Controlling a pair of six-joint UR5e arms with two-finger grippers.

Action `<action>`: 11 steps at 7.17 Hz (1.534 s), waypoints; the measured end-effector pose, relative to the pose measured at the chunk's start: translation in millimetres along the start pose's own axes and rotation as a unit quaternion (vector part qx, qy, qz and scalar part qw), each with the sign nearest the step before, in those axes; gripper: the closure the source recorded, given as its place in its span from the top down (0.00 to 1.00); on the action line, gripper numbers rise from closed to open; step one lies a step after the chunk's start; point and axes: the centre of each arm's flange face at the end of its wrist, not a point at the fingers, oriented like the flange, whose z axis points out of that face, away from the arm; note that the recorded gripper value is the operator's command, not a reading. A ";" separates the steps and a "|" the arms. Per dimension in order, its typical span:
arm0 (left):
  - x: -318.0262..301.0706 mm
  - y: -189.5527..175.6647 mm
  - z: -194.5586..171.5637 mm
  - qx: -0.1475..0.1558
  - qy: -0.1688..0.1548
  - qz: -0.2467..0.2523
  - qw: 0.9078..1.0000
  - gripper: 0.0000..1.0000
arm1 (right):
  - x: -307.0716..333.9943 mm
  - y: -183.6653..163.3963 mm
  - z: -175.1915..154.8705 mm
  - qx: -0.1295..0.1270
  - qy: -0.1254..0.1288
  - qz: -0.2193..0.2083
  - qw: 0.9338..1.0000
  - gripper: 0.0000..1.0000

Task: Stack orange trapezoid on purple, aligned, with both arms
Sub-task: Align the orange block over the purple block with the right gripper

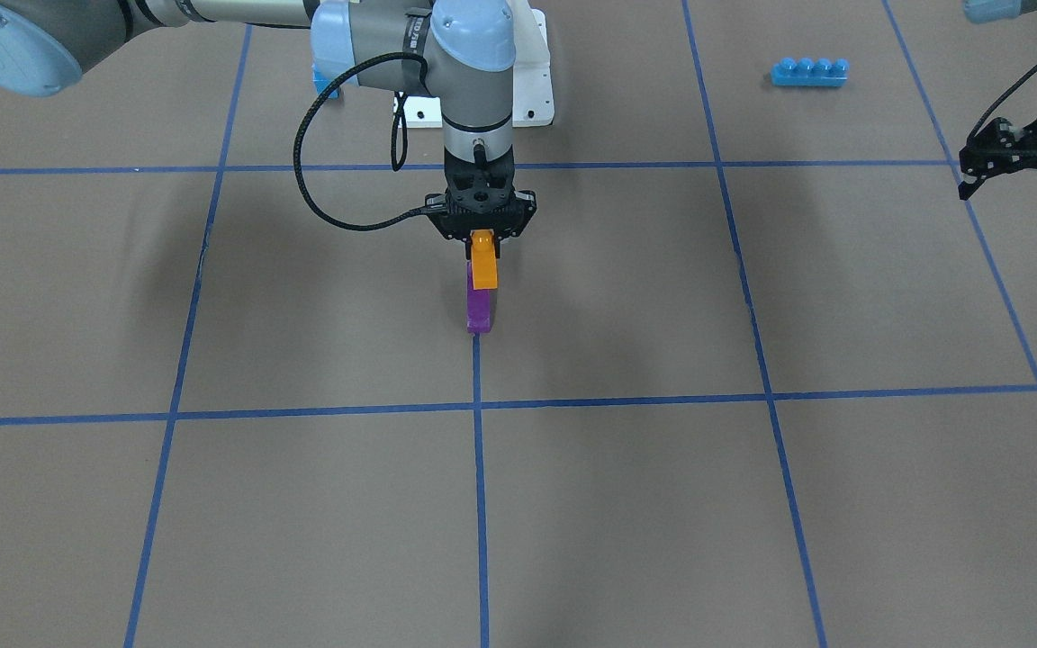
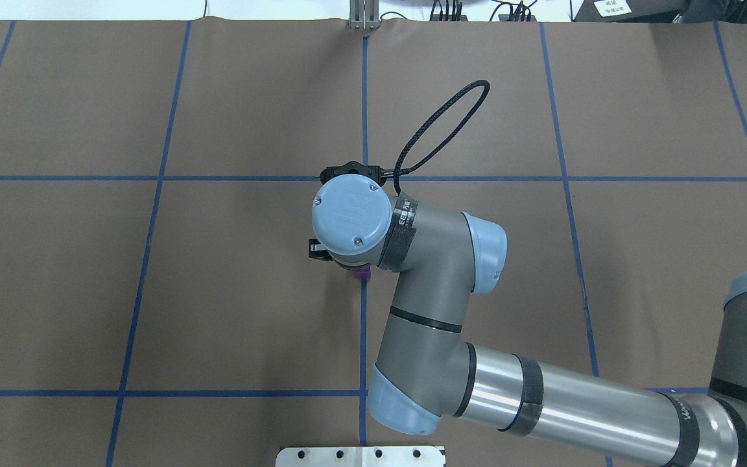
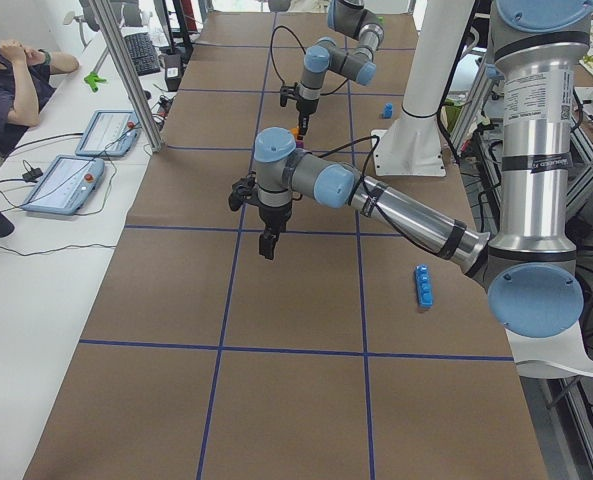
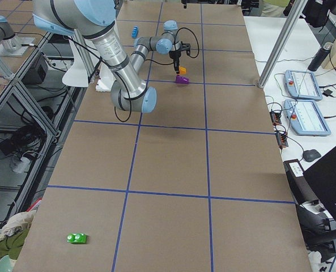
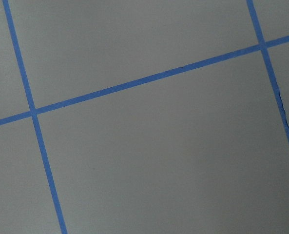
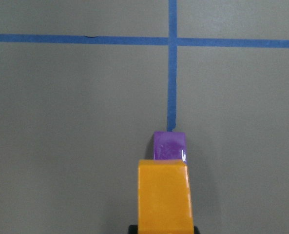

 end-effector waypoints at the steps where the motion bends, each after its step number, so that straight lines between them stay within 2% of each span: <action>1: 0.0 0.0 0.0 0.000 0.000 0.000 1.000 1.00 | 0.3 -1.4 0.4 0.001 0.001 -0.003 1.000 0.00; 8: 1.5 -1.5 -0.4 0.001 0.000 -0.001 1.000 1.00 | 3.0 -3.6 19.8 -0.005 0.020 -0.004 1.000 0.00; 11: 2.4 -3.0 -1.1 0.002 0.001 -0.001 1.000 1.00 | 3.9 -5.0 36.1 -0.004 0.014 -0.005 1.000 0.00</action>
